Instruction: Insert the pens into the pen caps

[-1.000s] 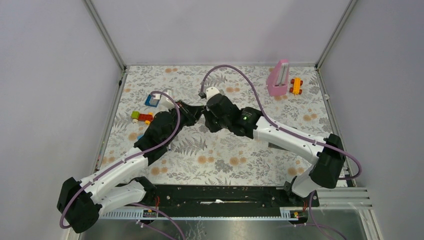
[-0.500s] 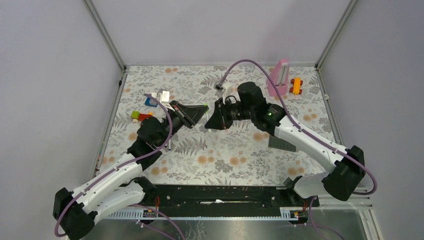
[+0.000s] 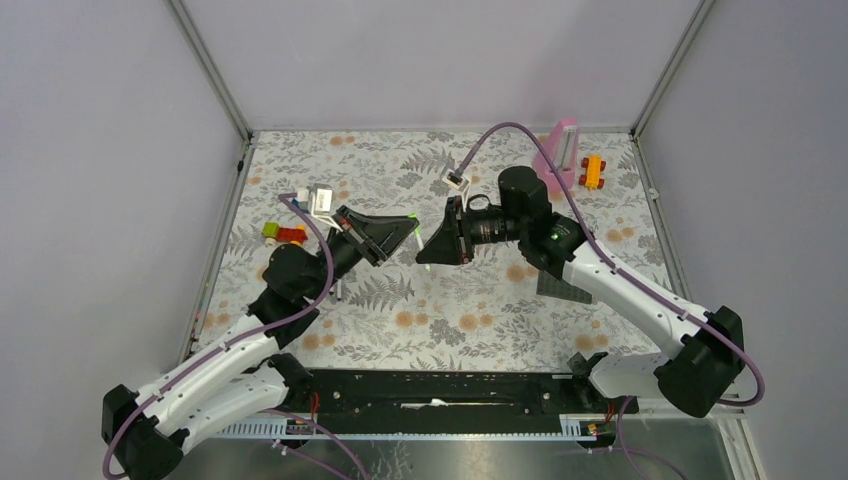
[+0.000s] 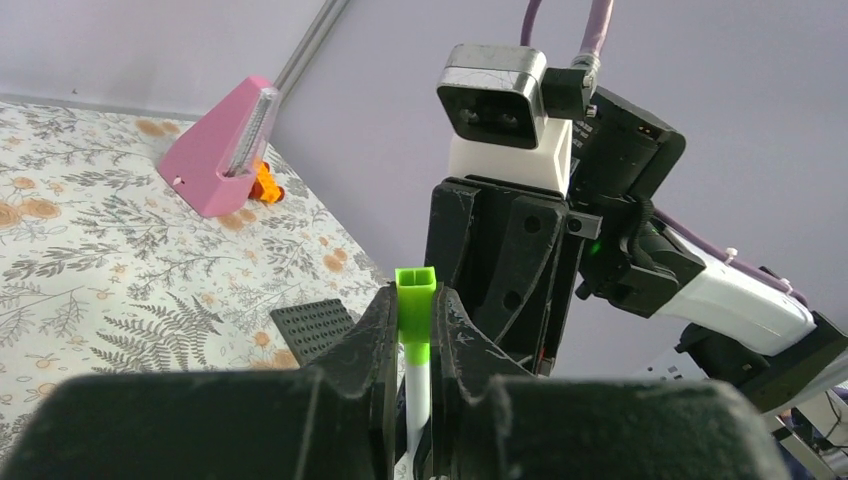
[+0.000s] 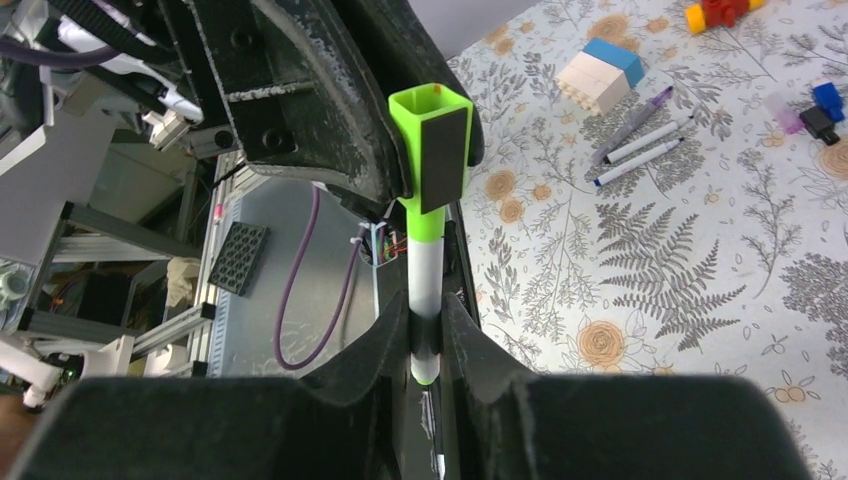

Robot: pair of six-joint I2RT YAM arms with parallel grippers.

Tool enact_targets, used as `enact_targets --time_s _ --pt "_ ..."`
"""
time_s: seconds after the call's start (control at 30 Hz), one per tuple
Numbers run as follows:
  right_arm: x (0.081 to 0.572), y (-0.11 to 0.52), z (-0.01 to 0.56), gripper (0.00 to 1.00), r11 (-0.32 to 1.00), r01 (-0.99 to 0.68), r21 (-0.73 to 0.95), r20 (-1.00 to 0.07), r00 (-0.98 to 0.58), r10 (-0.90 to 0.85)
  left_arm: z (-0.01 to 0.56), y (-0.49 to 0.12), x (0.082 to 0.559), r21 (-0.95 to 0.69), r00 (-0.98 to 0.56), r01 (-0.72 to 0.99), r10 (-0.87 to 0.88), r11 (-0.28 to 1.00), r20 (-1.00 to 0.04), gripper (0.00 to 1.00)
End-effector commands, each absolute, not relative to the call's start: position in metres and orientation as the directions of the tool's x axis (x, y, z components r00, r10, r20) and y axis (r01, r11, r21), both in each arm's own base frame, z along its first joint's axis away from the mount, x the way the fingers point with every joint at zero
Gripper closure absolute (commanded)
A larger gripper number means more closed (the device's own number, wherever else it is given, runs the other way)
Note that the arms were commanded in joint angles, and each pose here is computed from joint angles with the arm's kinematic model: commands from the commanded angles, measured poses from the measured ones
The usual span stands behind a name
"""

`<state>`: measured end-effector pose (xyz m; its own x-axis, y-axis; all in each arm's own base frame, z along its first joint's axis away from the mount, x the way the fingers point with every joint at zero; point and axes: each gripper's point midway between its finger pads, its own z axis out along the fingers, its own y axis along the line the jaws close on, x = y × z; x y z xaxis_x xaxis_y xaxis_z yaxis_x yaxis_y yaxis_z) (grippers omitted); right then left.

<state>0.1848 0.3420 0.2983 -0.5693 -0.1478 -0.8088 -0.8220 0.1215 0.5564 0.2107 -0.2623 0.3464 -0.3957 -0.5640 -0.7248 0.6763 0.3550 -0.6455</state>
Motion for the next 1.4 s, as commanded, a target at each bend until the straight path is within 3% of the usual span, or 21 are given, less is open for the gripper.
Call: enact_targets --time_s 0.0,0.3,0.6,1.0,1.1,1.2,1.23,1.37 --pt "0.183 0.329 0.419 1.00 -0.022 -0.975 0.222 -0.962 -0.223 0.155 0.235 -0.279 0.170 -0.693 -0.655 0.599 -0.253 0.401 -0.712 1.00" --pt "0.164 0.322 0.424 1.00 -0.133 -0.973 0.190 -0.965 -0.210 0.155 0.247 -0.282 0.154 -0.689 -0.645 0.660 -0.244 0.300 -0.724 1.00" --pt "0.162 0.321 0.425 1.00 -0.150 -0.971 0.188 -0.963 -0.212 0.165 0.250 -0.283 0.150 -0.697 -0.648 0.667 -0.256 0.264 -0.717 1.00" --pt "0.180 0.324 0.405 1.00 -0.050 -0.971 0.234 -0.961 -0.239 0.141 0.254 -0.284 0.157 -0.716 -0.652 0.642 -0.296 0.273 -0.698 0.97" --pt "0.186 0.323 0.389 1.00 -0.004 -0.968 0.251 -0.962 -0.250 0.114 0.255 -0.275 0.168 -0.726 -0.639 0.598 -0.345 0.339 -0.687 0.80" --pt "0.192 0.319 0.365 1.00 0.063 -0.961 0.268 -0.962 -0.264 0.072 0.263 -0.260 0.174 -0.719 -0.598 0.575 -0.400 0.390 -0.695 0.42" --pt "0.194 0.317 0.360 1.00 0.082 -0.958 0.273 -0.961 -0.268 0.067 0.266 -0.253 0.177 -0.715 -0.574 0.563 -0.427 0.414 -0.699 0.34" --pt "0.206 0.310 0.333 1.00 0.190 -0.937 0.294 -0.956 -0.292 0.038 0.275 -0.229 0.183 -0.709 -0.516 0.512 -0.486 0.485 -0.705 0.17"
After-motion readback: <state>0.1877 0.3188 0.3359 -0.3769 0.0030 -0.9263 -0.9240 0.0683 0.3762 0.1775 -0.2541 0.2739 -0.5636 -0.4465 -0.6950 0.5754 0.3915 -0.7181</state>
